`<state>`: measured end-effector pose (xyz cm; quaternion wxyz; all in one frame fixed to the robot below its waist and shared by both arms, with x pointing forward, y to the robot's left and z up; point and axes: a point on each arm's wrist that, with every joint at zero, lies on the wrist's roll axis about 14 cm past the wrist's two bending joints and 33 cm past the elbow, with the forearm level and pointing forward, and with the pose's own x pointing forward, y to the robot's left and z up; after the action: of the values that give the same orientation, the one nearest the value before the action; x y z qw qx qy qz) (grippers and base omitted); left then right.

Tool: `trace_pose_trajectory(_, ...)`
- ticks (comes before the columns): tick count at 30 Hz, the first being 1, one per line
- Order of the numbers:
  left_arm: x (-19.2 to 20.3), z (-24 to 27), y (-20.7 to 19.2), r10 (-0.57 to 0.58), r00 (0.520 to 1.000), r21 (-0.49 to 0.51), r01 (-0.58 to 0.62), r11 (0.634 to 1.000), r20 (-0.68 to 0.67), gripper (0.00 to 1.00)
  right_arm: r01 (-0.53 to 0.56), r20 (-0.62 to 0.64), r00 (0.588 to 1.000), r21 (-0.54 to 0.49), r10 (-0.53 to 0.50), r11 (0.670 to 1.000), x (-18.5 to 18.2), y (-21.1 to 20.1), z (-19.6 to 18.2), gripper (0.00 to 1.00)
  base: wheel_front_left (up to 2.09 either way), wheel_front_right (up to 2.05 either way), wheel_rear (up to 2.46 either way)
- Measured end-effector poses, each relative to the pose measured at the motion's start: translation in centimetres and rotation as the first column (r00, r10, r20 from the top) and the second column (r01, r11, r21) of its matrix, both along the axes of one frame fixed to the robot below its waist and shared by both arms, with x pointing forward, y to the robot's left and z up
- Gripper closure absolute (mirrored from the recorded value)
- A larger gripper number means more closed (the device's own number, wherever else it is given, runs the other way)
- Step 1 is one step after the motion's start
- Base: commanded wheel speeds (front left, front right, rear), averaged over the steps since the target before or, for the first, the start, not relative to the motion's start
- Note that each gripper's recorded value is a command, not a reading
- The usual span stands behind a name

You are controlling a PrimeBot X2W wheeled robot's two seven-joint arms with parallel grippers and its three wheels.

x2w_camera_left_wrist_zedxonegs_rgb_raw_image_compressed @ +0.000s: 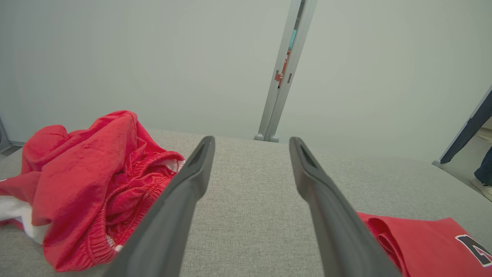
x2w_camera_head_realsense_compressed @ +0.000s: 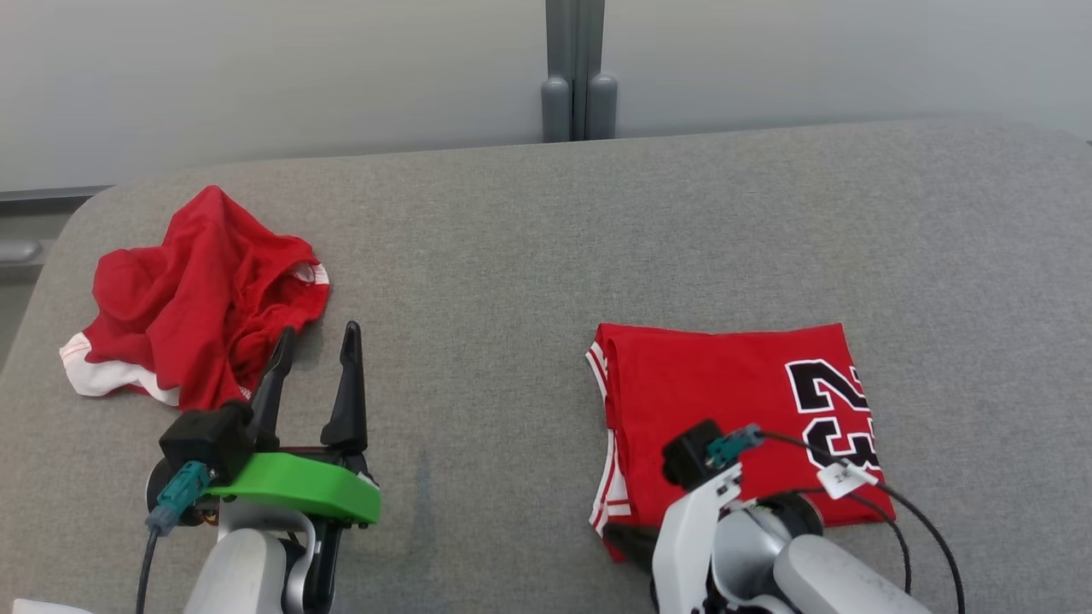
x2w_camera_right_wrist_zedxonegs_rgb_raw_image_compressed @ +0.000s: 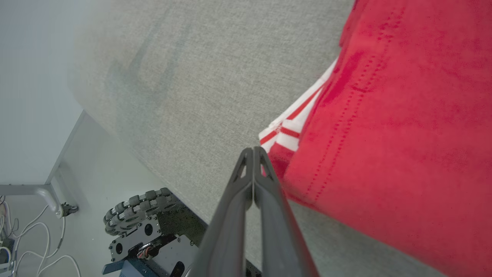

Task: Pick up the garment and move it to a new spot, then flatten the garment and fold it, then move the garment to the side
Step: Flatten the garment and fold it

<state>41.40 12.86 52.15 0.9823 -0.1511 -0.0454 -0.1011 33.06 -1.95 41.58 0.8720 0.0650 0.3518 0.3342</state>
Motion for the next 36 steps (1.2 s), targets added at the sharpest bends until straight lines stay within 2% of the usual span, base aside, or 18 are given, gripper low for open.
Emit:
trace_pose_trajectory(3, -0.2, -0.1, -0.1, -0.002, 1.0, -0.001, 0.002, 1.0, -0.003, 0.0, -0.069, -0.016, 0.997, 0.034, 0.07, 0.997, -2.1, 1.6, 0.6, 1.0, 0.0, 0.0, 0.0)
trace_pose_trajectory(6, -0.3, 0.0, -0.3, -0.005, 1.0, -0.003, 0.005, 1.0, -0.001, 0.0, -0.06, 0.04, 0.997, 0.051, 0.058, 0.997, -2.0, 1.0, 1.7, 1.0, 0.0, 0.0, 0.0)
trace_pose_trajectory(7, -0.5, 0.0, -0.3, -0.006, 1.0, -0.004, 0.006, 1.0, -0.001, 0.0, -0.044, 0.071, 0.997, 0.059, 0.04, 0.997, -1.7, 0.6, 2.3, 0.82, 0.0, 0.0, 0.0)
trace_pose_trajectory(8, -0.6, 0.1, -0.3, -0.006, 1.0, -0.005, 0.006, 1.0, 0.0, 0.0, -0.017, 0.11, 0.994, 0.074, 0.009, 0.997, -1.2, 0.2, 3.0, 0.04, 0.0, 0.0, 0.0)
trace_pose_trajectory(9, -0.6, 0.1, -0.4, -0.007, 1.0, -0.006, 0.007, 1.0, 0.001, 0.0, 0.023, 0.153, 0.987, 0.099, -0.038, 0.995, -0.5, -0.5, 3.8, 0.0, 0.0, 0.0, 0.0)
trace_pose_trajectory(11, -0.7, 0.2, -0.6, -0.01, 1.0, -0.01, 0.01, 1.0, 0.004, 0.0, 0.088, 0.23, 0.966, 0.131, -0.117, 0.987, 0.8, -1.8, 5.4, 0.0, 0.0, 0.0, 0.0)
trace_pose_trajectory(14, -0.9, 0.4, -0.6, -0.007, 1.0, -0.012, 0.007, 1.0, 0.007, 0.0, 0.181, 0.351, 0.907, 0.174, -0.233, 0.968, 2.4, -4.1, 8.0, 0.0, 0.0, 0.0, 0.0)
trace_pose_trajectory(19, -1.6, 0.3, -0.6, -0.003, 1.0, -0.015, 0.003, 1.0, 0.006, 0.0, 0.329, 0.488, 0.776, 0.228, -0.4, 0.916, 3.4, -8.6, 11.4, 0.0, 0.0, 0.0, 0.0)
trace_pose_trajectory(22, -2.0, 0.4, -0.5, -0.001, 1.0, -0.016, 0.001, 1.0, 0.008, 0.0, 0.407, 0.533, 0.704, 0.24, -0.47, 0.882, 3.4, -11.3, 12.6, 0.0, 0.0, 0.0, 0.0)
trace_pose_trajectory(28, -2.7, 1.1, -0.7, -0.004, 1.0, -0.017, 0.005, 1.0, 0.03, 0.0, 0.515, 0.635, 0.563, 0.23, -0.528, 0.826, 3.1, -16.1, 15.0, 0.0, 0.0, 0.0, 0.0)
trace_pose_trajectory(34, -3.3, 1.5, -0.3, 0.006, 0.999, -0.002, -0.006, 1.0, 0.046, 0.0, 0.577, 0.683, 0.498, 0.197, -0.533, 0.792, 2.8, -18.7, 15.1, 0.0, 0.0, 0.0, 0.0)
trace_pose_trajectory(36, -3.6, 1.4, -0.1, 0.011, 0.999, 0.004, -0.011, 1.0, 0.043, 0.0, 0.584, 0.696, 0.502, 0.165, -0.513, 0.795, 2.7, -19.1, 14.7, 0.0, 0.0, 0.0, 0.0)
